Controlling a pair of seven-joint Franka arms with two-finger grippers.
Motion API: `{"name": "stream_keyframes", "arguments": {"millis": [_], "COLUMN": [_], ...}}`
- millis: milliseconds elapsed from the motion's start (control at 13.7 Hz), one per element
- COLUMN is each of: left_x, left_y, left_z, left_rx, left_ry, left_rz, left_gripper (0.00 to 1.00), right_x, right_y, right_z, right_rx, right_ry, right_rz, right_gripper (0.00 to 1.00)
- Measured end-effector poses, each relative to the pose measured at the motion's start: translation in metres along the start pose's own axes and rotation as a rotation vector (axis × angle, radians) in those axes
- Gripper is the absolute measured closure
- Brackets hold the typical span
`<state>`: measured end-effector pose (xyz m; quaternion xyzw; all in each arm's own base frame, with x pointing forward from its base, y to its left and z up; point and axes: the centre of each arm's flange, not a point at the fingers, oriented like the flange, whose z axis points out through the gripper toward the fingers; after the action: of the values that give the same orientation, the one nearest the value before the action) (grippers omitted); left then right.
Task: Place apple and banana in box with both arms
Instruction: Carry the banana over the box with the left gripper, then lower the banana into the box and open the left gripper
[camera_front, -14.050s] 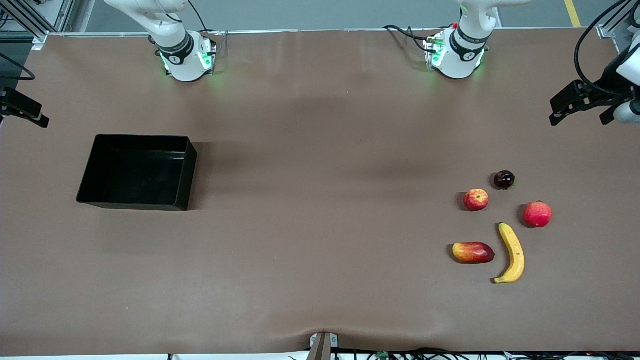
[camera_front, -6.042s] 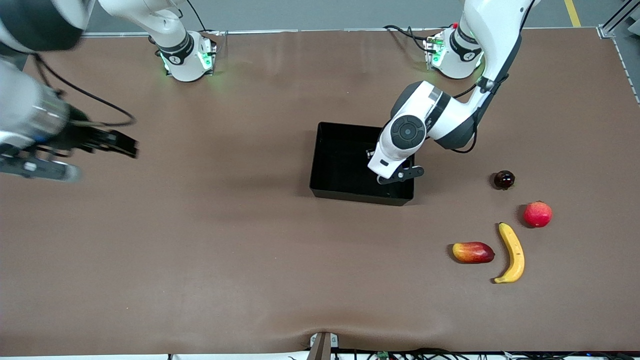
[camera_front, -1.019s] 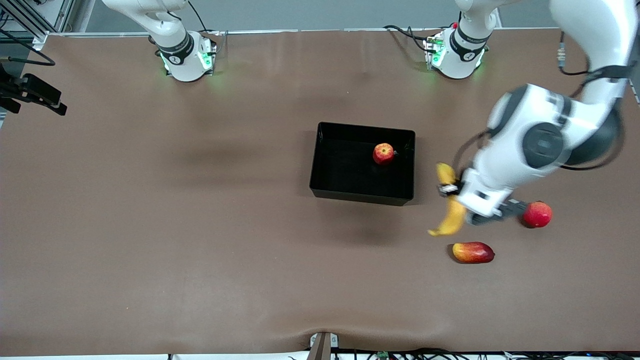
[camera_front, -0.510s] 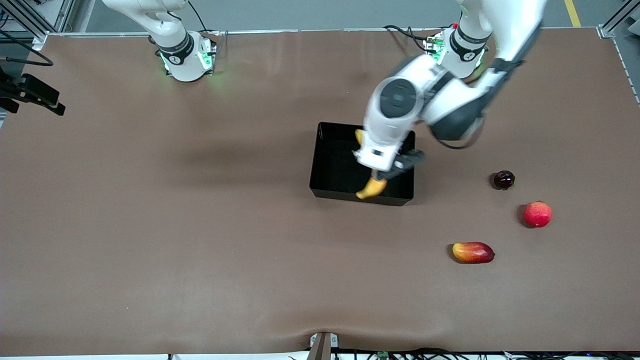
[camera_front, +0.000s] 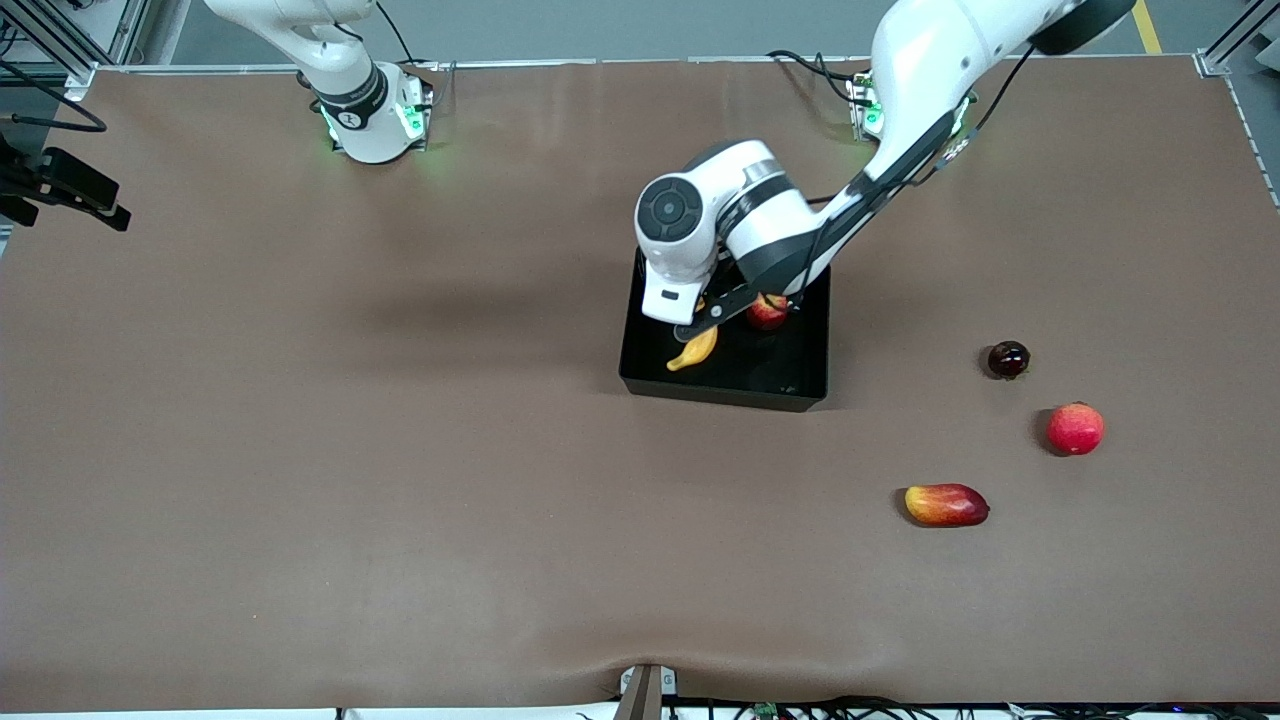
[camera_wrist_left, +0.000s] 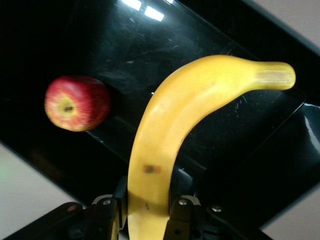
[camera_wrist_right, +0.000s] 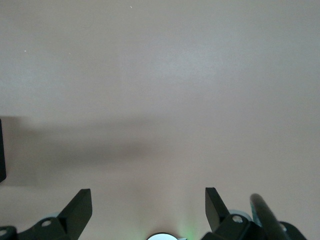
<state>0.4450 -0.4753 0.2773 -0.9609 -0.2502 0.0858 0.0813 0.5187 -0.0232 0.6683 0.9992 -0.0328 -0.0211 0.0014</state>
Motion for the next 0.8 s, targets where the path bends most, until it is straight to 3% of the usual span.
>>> {"name": "stream_keyframes", "arguments": {"millis": [291,728,801], "left_x": [-0.002,-0.001,-0.001], "left_y": [0.007,0.015,0.015], "left_z": [0.028,0.072,0.075], "left_rx": [0.018,0.067,0.068], "left_ry": [-0.016,0.041,0.040], "left_rz": [-0.005,-0.018,-0.022], "left_gripper": [0.65,0.65,0.60], "right_x": [0.000,0.000,0.000], "right_y": [0.000,0.000,0.000], "right_z": [0.000,0.000,0.000], "right_rx": [0.000,0.000,0.000], "right_ry": [0.000,0.000,0.000], "right_rz": [0.000,-0.001,0.000], "right_gripper": [0.00,0.00,0.00]}}
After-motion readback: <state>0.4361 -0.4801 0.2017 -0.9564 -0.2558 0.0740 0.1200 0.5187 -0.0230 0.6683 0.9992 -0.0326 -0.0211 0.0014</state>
